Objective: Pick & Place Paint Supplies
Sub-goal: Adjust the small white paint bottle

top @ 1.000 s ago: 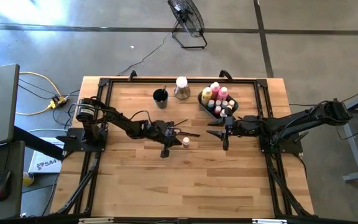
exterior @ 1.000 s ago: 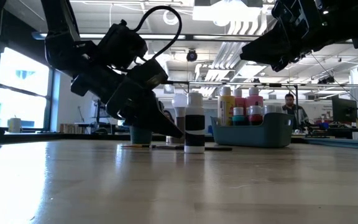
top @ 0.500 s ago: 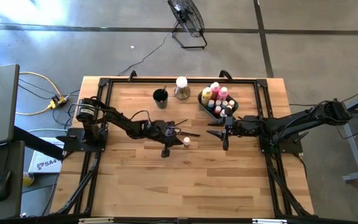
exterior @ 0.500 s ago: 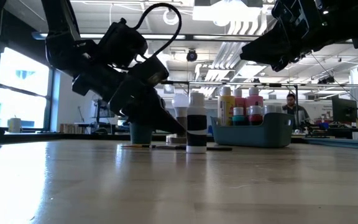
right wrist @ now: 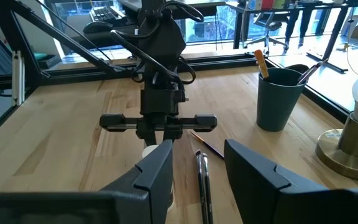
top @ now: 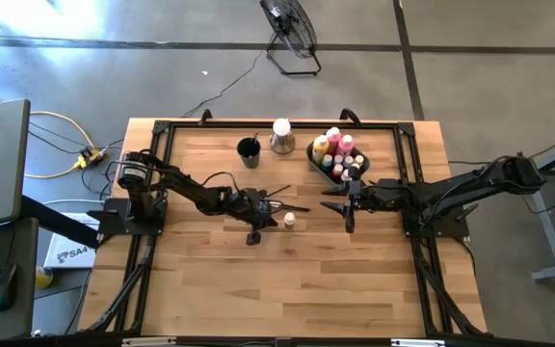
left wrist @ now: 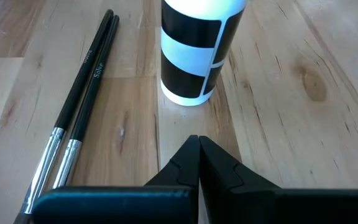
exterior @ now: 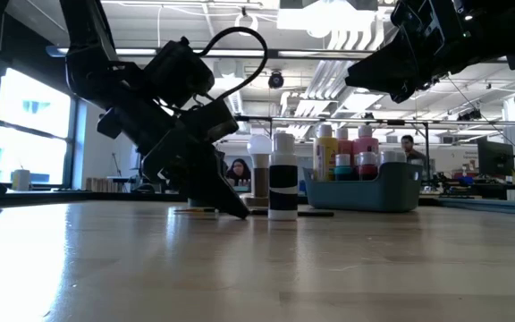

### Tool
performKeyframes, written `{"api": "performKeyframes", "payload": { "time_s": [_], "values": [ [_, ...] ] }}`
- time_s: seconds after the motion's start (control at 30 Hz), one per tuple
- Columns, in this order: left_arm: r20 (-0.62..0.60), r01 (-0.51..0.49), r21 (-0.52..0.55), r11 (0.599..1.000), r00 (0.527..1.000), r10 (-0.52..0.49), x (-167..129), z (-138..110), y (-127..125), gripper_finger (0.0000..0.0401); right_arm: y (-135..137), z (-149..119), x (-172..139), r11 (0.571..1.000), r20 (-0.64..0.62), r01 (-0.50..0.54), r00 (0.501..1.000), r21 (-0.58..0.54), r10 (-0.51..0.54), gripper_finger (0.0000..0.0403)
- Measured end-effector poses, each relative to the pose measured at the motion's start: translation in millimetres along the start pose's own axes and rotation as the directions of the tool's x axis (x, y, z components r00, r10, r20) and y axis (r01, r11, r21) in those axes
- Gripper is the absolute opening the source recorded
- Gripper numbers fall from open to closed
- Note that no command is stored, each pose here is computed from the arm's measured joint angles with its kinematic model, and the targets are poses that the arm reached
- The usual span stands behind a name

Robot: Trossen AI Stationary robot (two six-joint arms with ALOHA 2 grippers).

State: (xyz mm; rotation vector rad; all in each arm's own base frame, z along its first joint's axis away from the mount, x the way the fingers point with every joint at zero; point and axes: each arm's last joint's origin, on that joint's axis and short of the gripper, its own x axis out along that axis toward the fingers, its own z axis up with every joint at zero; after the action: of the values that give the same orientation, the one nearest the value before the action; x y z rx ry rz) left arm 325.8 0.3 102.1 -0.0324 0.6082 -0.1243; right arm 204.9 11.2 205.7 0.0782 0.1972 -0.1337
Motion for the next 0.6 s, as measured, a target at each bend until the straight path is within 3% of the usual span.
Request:
{"api": "performKeyframes", "payload": {
  "time_s": [0.6],
  "values": [
    [-0.008,0.007,0.003,1.000,1.000,-0.007,-0.1,-0.7,-0.3,0.0000,0.0,-0.1,0.0,1.000,0.000,0.000,1.000,0.000,0.000,0.0138]
  ]
}}
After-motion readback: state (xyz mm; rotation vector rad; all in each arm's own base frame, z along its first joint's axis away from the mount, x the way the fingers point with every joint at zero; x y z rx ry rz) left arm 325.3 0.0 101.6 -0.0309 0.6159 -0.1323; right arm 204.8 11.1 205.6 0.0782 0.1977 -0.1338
